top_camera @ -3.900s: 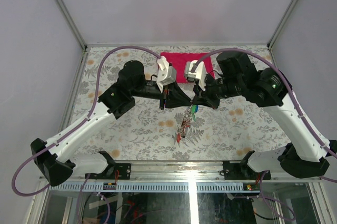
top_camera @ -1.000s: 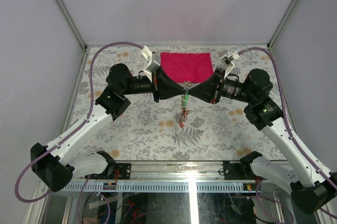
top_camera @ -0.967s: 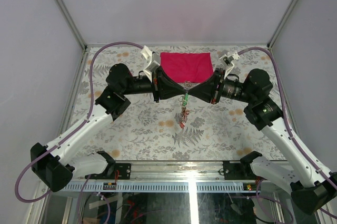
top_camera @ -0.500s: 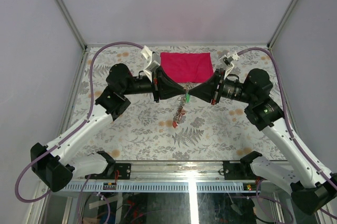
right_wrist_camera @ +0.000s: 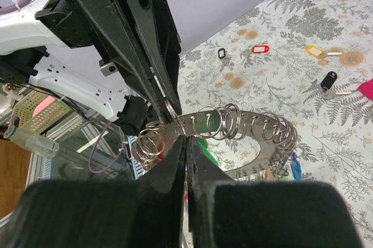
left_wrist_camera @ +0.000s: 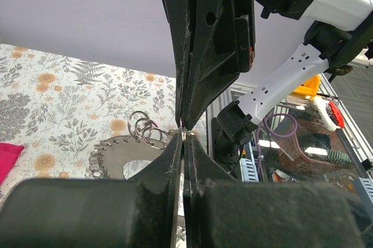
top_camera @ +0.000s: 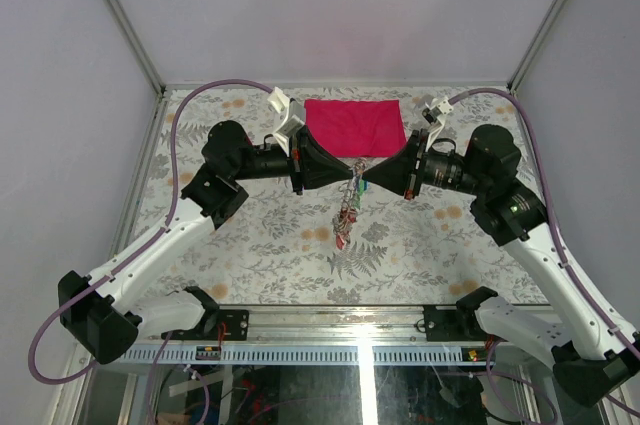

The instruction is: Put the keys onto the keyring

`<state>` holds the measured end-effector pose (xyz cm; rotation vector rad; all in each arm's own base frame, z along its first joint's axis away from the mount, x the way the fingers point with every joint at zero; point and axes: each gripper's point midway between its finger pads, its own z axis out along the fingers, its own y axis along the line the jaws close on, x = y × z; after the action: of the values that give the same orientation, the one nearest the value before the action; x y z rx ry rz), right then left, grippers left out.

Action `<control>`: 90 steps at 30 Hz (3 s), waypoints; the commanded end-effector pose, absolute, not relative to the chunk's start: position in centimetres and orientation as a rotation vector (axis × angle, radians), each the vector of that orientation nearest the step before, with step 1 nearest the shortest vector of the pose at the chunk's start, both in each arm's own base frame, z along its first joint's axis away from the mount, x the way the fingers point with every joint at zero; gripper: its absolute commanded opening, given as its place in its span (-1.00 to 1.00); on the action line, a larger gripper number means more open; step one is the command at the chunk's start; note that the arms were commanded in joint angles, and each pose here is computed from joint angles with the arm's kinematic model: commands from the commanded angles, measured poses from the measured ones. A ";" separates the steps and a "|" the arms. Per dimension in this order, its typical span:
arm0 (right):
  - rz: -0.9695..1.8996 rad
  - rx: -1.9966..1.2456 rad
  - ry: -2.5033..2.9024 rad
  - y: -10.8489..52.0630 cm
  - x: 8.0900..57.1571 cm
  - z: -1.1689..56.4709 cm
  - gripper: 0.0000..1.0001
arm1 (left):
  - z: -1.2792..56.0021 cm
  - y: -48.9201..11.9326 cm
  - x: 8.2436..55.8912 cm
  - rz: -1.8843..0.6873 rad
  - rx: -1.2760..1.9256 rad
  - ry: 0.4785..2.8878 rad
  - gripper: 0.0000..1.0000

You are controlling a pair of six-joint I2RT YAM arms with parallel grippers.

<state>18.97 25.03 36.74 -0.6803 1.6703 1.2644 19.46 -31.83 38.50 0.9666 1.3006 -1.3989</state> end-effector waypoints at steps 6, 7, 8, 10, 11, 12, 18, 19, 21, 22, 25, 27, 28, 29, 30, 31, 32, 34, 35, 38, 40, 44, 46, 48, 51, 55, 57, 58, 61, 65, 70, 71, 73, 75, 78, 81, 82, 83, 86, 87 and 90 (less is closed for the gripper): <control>1.292 -0.696 1.731 25.8 19.8 36.5 -1.00 | 41.7 -31.9 18.2 -1.382 1.027 1.150 -1.00; 1.297 -0.694 1.737 25.9 19.9 36.4 -1.00 | 41.6 -32.0 18.1 -1.382 1.036 1.152 -1.00; 1.301 -0.692 1.744 25.9 19.9 36.3 -1.00 | 41.6 -32.2 17.9 -1.381 1.044 1.151 -1.00; 1.309 -0.692 1.756 26.0 19.9 36.1 -1.00 | 41.4 -32.4 17.8 -1.378 1.054 1.154 -1.00; 1.316 -0.694 1.760 26.1 19.9 36.0 -1.00 | 41.4 -32.5 17.7 -1.378 1.057 1.153 -1.00; 1.322 -0.697 1.761 26.1 19.8 36.0 -1.00 | 41.4 -32.5 17.7 -1.378 1.060 1.150 -1.00; 1.318 -0.693 1.710 26.0 19.9 36.8 -0.87 | 41.1 -32.9 17.5 -1.389 1.074 1.150 -1.00; 1.310 -0.697 1.684 26.0 19.8 37.2 -0.82 | 41.1 -32.9 17.5 -1.388 1.074 1.150 -1.00; 1.283 -0.704 1.613 25.6 19.6 38.1 -0.67 | 41.2 -32.8 17.6 -1.384 1.070 1.151 -1.00; 1.255 -0.700 1.576 25.3 19.6 38.6 -0.59 | 41.1 -32.8 17.6 -1.381 1.067 1.152 -1.00; 1.165 -0.701 1.458 24.1 19.0 40.0 -0.39 | 41.2 -32.7 17.5 -1.381 1.059 1.147 -1.00; 1.098 -0.698 1.412 23.3 19.0 40.2 -0.29 | 41.3 -32.7 17.5 -1.383 1.052 1.144 -1.00; 1.068 -0.695 1.395 23.0 19.0 40.2 -0.26 | 41.5 -32.6 17.4 -1.384 1.048 1.136 -1.00; 1.041 -0.696 1.377 22.7 19.1 40.1 -0.23 | 41.5 -32.6 17.4 -1.386 1.045 1.134 -1.00; 1.018 -0.702 1.362 22.5 19.0 40.0 -0.21 | 41.6 -32.6 17.4 -1.388 1.042 1.130 -1.00; 0.999 -0.711 1.343 22.3 19.0 39.9 -0.20 | 41.6 -32.6 17.4 -1.390 1.040 1.131 -1.00; 0.985 -0.723 1.324 22.2 18.8 39.8 -0.19 | 41.6 -32.6 17.3 -1.392 1.039 1.129 -1.00; 0.974 -0.758 1.277 22.2 18.4 39.6 -0.24 | 41.8 -32.5 17.2 -1.398 1.039 1.123 -1.00; 0.972 -0.776 1.250 22.3 18.2 39.7 -0.26 | 41.7 -32.5 17.1 -1.401 1.039 1.123 -1.00; 0.979 -0.827 1.168 22.7 17.6 39.7 -0.33 | 41.8 -32.5 17.0 -1.403 1.041 1.117 -1.00; 0.988 -0.849 1.120 22.9 17.2 39.9 -0.37 | 41.7 -32.5 16.9 -1.408 1.050 1.113 -1.00; 1.008 -0.875 1.080 23.3 17.0 40.3 -0.37 | 41.7 -32.5 16.6 -1.419 1.066 1.104 -1.00; 1.021 -0.892 1.076 23.6 17.0 40.3 -0.36 | 41.7 -32.5 16.5 -1.423 1.075 1.098 -1.00; 1.034 -0.903 1.071 23.8 17.0 40.3 -0.33 | 41.7 -32.5 16.5 -1.426 1.079 1.098 -1.00; 1.056 -0.908 1.055 24.1 16.9 40.6 -0.30 | 41.6 -32.6 16.5 -1.426 1.081 1.098 -1.00; 1.077 -0.914 1.057 24.4 17.0 40.6 -0.33 | 41.5 -32.6 16.5 -1.427 1.082 1.099 -1.00; 1.094 -0.928 1.060 24.6 16.9 40.3 -0.33 | 41.5 -32.6 16.5 -1.427 1.082 1.100 -1.00; 1.100 -0.934 1.060 24.7 16.9 40.2 -0.33 | 41.5 -32.6 16.5 -1.428 1.083 1.101 -1.00; 1.119 -0.937 1.062 24.9 17.0 39.8 -0.36 | 41.3 -32.7 16.6 -1.431 1.086 1.105 -1.00; 1.133 -0.943 1.064 25.1 17.1 39.6 -0.39 | 41.2 -32.8 16.6 -1.434 1.088 1.105 -1.00; 1.153 -0.948 1.074 25.4 17.2 39.2 -0.42 | 41.2 -32.8 16.6 -1.433 1.089 1.106 -1.00; 1.156 -0.949 1.077 25.5 17.3 39.1 -0.43 | 41.3 -32.8 16.6 -1.433 1.089 1.105 -1.00; 1.162 -0.956 1.078 25.6 17.3 39.0 -0.45 | 41.2 -32.8 16.6 -1.434 1.090 1.107 -1.00; 1.167 -0.960 1.087 25.6 17.4 38.7 -0.48 | 41.2 -32.8 16.6 -1.436 1.091 1.105 -1.00; 1.168 -0.964 1.095 25.7 17.4 38.3 -0.52 | 41.3 -32.8 16.6 -1.434 1.088 1.106 -1.00; 1.169 -0.965 1.100 25.7 17.5 38.1 -0.55 | 41.2 -32.8 16.7 -1.433 1.086 1.108 -1.00; 1.172 -0.966 1.102 25.8 17.5 38.1 -0.57 | 41.2 -32.8 16.7 -1.434 1.086 1.109 -1.00; 1.175 -0.968 1.104 25.8 17.5 38.0 -0.60 | 41.3 -32.8 16.7 -1.432 1.084 1.109 -1.00; 1.184 -0.974 1.109 25.9 17.5 38.0 -0.74 | 41.2 -32.8 16.7 -1.433 1.084 1.111 -1.00; 1.188 -0.975 1.113 26.0 17.5 38.0 -0.79 | 41.2 -32.8 16.7 -1.433 1.085 1.110 -1.00; 1.196 -0.979 1.119 26.0 17.4 38.2 -0.91 | 41.3 -32.8 16.7 -1.430 1.085 1.108 -1.00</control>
<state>17.45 25.95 37.16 -0.9673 1.1529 1.1987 17.49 -32.92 38.78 1.0661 1.2414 -1.4444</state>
